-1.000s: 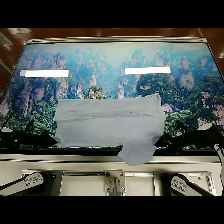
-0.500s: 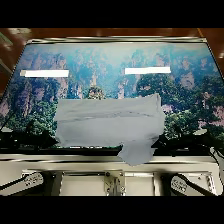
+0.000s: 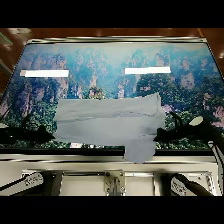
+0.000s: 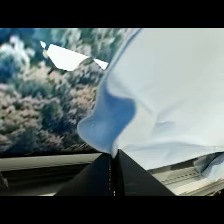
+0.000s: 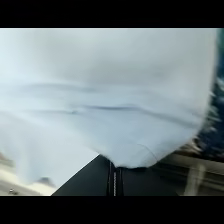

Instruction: Fold the shirts.

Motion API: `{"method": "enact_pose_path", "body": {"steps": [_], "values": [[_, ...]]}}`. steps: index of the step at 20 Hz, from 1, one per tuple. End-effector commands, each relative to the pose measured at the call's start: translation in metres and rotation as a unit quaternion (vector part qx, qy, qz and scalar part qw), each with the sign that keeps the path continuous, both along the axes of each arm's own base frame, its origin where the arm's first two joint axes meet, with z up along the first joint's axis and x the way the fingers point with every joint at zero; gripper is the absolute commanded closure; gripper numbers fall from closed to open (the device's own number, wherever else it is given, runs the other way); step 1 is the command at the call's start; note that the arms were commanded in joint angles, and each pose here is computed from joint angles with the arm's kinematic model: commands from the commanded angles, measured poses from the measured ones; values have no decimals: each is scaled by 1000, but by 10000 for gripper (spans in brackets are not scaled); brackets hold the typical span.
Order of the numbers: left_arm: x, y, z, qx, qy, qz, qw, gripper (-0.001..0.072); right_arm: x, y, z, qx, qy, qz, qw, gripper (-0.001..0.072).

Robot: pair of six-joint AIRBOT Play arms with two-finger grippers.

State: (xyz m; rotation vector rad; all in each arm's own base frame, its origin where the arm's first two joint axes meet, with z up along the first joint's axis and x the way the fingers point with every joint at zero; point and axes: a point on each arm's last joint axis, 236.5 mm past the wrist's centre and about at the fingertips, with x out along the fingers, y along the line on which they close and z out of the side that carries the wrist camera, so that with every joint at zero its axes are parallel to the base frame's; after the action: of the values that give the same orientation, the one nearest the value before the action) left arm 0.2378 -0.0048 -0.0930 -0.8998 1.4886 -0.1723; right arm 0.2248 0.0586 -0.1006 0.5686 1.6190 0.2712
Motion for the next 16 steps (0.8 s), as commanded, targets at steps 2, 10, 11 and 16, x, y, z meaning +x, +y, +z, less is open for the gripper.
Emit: {"method": "enact_pose_path", "body": {"steps": [2,10,11,16], "values": [[53,11,44,0,-78,12,997,672,75,-9,65,-6,-94,-29,995,657],[183,6,79,42,-147,7,988,671,222,-16,85,-25,-175,-70,982,656],[196,8,79,41,-145,13,988,671,234,-18,81,-25,-174,-78,981,656],[215,-5,38,19,-91,17,996,668,260,-11,29,-7,-133,-90,987,646]]}}
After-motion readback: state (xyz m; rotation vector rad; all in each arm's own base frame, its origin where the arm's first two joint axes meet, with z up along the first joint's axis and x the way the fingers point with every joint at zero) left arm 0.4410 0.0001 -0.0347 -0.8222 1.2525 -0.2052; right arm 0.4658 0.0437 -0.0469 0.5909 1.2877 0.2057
